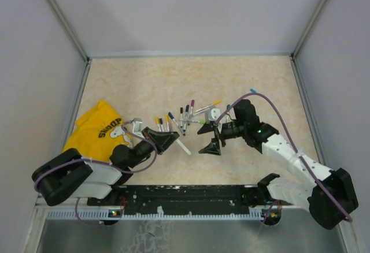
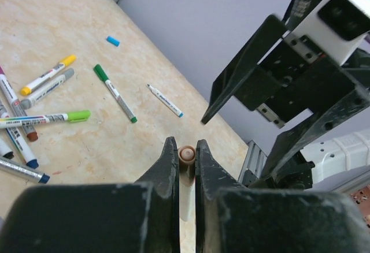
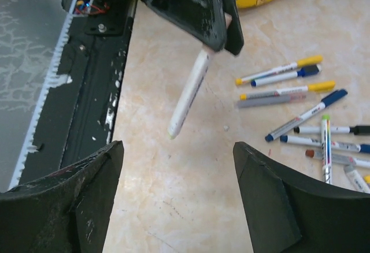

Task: Open the pen caps
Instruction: Open the pen cap from the pen.

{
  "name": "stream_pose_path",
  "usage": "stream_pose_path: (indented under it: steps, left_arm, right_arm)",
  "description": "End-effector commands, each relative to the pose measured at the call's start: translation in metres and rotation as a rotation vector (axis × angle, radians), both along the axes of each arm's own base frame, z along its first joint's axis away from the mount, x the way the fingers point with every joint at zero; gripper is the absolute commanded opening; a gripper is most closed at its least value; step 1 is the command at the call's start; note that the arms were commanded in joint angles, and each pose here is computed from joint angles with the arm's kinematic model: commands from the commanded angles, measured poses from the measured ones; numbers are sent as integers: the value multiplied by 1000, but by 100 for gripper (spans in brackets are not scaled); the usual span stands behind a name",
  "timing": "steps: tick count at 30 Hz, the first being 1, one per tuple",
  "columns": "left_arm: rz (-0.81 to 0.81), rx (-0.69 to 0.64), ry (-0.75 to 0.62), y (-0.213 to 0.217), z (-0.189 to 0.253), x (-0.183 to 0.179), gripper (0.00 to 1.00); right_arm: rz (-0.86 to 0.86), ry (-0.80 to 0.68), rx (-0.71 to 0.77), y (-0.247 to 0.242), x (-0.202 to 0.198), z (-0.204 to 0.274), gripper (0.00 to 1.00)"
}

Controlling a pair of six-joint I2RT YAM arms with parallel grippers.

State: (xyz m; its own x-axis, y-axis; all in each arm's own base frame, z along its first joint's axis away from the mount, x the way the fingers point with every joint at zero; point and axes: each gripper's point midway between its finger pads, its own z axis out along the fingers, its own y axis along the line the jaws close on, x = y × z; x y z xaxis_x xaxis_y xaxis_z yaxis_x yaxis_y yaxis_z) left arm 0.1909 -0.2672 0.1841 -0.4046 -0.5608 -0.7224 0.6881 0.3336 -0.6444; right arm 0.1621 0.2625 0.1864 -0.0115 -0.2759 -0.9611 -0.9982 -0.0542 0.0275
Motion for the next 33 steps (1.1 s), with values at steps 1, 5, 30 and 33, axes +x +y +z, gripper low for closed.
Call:
stream_pose_path:
  steps: [1, 5, 30, 33]
  left_arm:
    - [-8, -178, -229, 15, 66, -18, 0]
    - [-12, -178, -247, 15, 69, -20, 0]
    - [18, -164, -256, 8, 71, -8, 0]
    - [8, -169, -257, 4, 73, -6, 0]
  right_arm:
    - [-46, -101, -22, -3, 15, -16, 77]
    - [-16, -41, 2, 1, 6, -13, 77]
    - [-112, 170, -49, 20, 17, -33, 74]
    - [-119, 177, -48, 22, 18, -33, 74]
